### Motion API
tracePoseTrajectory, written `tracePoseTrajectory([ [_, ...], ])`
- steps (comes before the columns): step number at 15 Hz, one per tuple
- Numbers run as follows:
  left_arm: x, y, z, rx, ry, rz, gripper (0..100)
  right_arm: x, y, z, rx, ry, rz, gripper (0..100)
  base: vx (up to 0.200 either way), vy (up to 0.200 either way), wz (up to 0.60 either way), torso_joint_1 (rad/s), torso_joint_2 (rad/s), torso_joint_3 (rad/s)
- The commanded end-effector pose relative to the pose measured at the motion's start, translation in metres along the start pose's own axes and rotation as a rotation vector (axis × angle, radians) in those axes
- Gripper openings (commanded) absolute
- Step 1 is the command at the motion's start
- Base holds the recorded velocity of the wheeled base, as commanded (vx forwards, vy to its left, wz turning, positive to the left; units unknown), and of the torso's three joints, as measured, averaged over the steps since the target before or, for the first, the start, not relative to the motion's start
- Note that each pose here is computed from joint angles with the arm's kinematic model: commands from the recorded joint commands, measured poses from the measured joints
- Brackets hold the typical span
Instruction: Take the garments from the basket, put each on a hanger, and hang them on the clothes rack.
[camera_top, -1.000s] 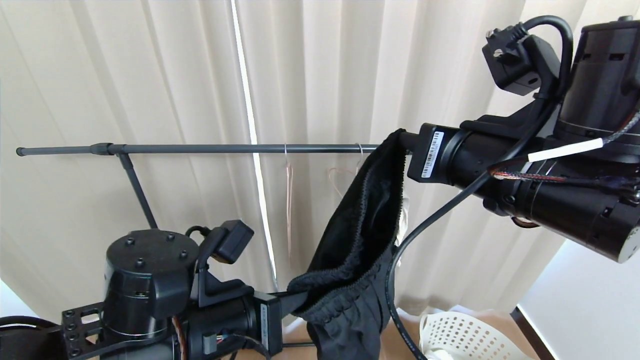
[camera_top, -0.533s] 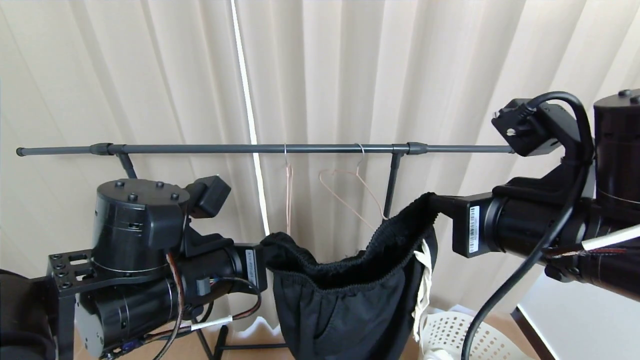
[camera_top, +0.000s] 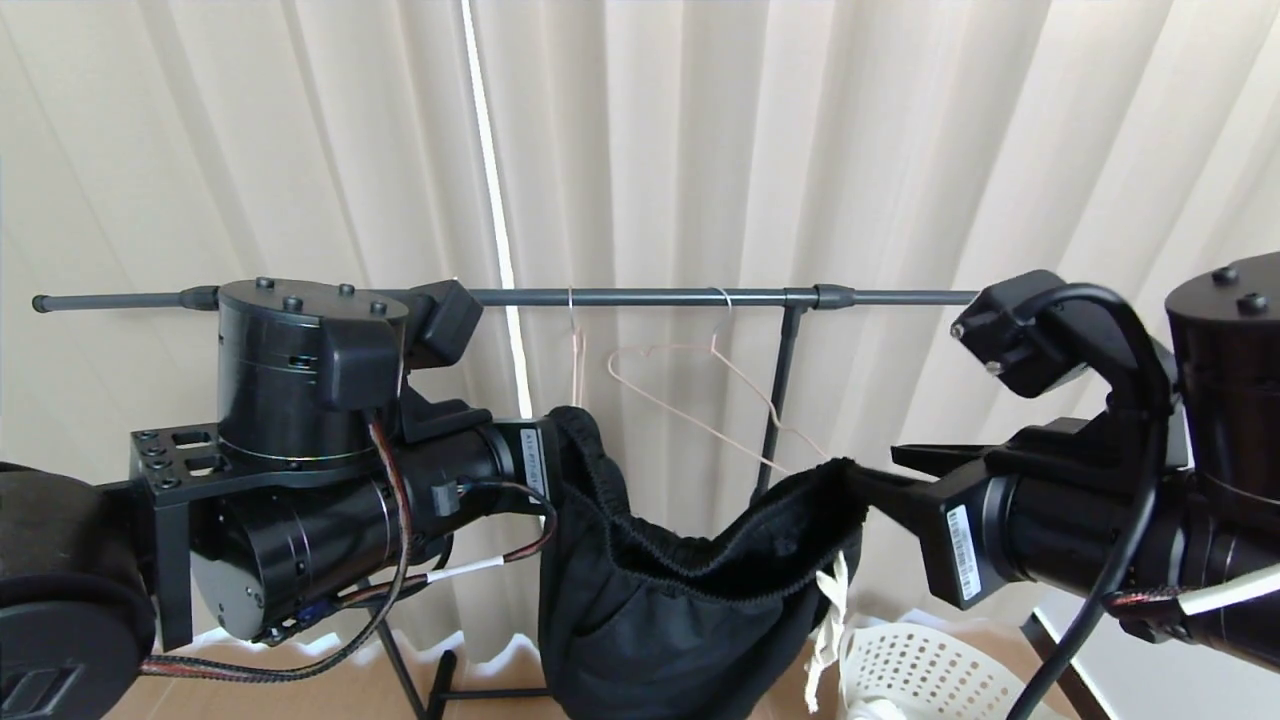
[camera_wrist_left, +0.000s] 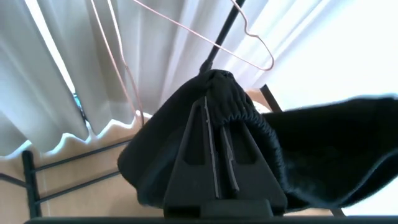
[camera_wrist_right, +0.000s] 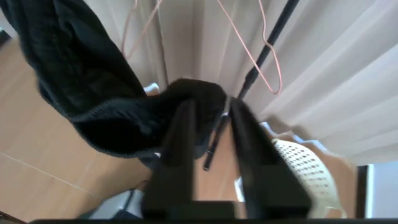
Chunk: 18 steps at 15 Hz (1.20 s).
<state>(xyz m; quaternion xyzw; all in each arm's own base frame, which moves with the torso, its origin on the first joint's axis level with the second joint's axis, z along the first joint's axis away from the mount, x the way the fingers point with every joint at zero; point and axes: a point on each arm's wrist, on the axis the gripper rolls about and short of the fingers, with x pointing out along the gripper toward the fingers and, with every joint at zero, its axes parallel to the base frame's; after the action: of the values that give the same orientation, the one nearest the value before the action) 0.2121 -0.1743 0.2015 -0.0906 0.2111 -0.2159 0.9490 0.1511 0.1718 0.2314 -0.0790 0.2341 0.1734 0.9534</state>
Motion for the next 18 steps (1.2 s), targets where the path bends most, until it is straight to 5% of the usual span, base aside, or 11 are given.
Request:
tracePoseTrajectory([
  [1, 0.000, -0.003, 0.001, -0.006, -0.006, -0.007, 0, 0.004, -0.001, -0.019, -0.111, 0.060, -0.004, 100, 0.000, 0.000, 0.00, 0.000, 0.00, 0.000],
  [5, -0.001, -0.007, 0.003, -0.029, -0.022, -0.008, 0, 0.006, -0.007, -0.053, -0.362, 0.157, 0.016, 100, 0.000, 0.000, 0.00, 0.000, 0.00, 0.000],
  [8, -0.002, -0.011, 0.005, -0.047, -0.036, -0.006, 0, -0.005, -0.010, -0.065, -0.464, 0.146, 0.250, 100, 0.000, 0.000, 0.00, 0.000, 0.00, 0.000],
  [11, -0.004, -0.018, 0.001, -0.036, -0.025, -0.021, 0, 0.001, -0.002, -0.060, -0.405, 0.077, 0.387, 100, 0.000, 0.000, 0.00, 0.000, 0.00, 0.000],
  [15, -0.004, -0.018, -0.001, -0.033, -0.020, -0.023, 0, 0.024, 0.037, -0.048, -0.113, -0.004, 0.442, 100, 0.000, 0.000, 0.00, 0.000, 0.00, 0.000],
  [18, -0.004, -0.021, -0.003, -0.028, -0.014, -0.032, 0, 0.035, 0.044, -0.051, -0.114, -0.003, 0.434, 100, 0.000, 0.000, 0.00, 0.000, 0.00, 0.000],
])
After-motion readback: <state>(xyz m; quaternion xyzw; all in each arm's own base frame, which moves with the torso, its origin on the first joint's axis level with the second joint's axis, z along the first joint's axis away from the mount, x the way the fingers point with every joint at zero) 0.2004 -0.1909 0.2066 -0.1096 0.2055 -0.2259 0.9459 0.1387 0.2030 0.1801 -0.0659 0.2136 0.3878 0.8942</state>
